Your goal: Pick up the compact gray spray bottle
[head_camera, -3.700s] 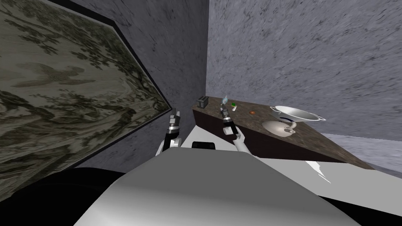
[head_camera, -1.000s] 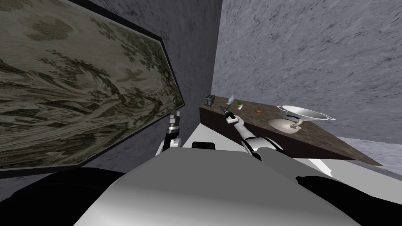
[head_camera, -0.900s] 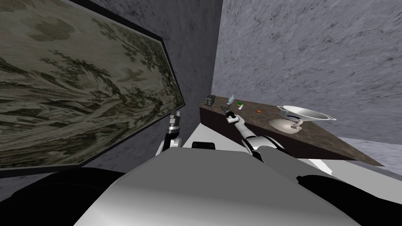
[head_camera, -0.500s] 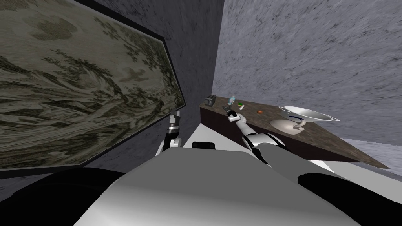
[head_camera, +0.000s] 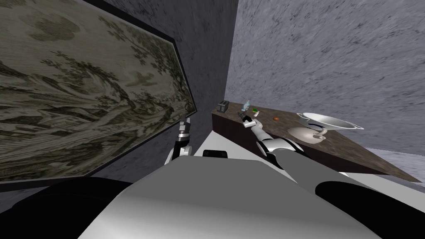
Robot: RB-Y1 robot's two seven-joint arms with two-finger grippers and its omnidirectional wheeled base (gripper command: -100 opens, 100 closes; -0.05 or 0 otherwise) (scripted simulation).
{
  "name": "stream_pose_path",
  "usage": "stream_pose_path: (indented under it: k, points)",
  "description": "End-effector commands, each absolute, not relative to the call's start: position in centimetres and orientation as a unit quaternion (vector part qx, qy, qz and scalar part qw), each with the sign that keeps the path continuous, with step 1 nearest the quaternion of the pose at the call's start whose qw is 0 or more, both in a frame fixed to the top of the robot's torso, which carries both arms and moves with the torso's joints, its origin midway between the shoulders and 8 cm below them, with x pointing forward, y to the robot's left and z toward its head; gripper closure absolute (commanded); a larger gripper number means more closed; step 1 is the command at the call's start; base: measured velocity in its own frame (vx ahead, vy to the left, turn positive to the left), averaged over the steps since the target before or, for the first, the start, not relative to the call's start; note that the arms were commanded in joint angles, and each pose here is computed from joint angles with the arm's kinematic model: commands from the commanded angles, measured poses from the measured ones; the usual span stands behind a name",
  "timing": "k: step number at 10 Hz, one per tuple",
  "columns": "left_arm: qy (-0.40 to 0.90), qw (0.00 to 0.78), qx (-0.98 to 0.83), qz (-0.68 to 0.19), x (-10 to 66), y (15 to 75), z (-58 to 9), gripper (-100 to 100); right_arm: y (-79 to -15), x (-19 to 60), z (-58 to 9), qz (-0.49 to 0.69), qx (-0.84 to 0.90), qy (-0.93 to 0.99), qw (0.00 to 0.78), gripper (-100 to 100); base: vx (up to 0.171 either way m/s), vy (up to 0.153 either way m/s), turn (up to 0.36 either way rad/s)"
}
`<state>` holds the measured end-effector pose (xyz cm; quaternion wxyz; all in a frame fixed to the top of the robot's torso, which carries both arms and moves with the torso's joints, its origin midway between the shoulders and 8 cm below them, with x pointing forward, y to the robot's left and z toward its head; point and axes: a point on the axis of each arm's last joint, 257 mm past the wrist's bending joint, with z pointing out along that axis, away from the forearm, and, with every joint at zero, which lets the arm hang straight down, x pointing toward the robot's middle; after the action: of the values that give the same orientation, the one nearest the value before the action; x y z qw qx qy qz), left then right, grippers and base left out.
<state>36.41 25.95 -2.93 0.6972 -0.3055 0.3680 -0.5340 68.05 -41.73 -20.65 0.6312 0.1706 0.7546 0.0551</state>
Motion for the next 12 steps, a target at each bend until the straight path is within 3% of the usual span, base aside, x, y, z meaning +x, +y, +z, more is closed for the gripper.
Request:
stream_pose_path:
  k: [1,12]
  points:
    - [0.368,0.697,-0.306,-0.534,36.4,25.9,-2.9,0,-43.1,67.8,-21.2,0.038,0.175,0.761,0.623,-100,0.023,0.014,0.012]
    - [0.368,0.697,-0.306,-0.534,36.4,25.9,-2.9,0,-52.6,66.3,-21.9,-0.086,0.212,0.794,0.563,-100,0.035,0.016,0.014]
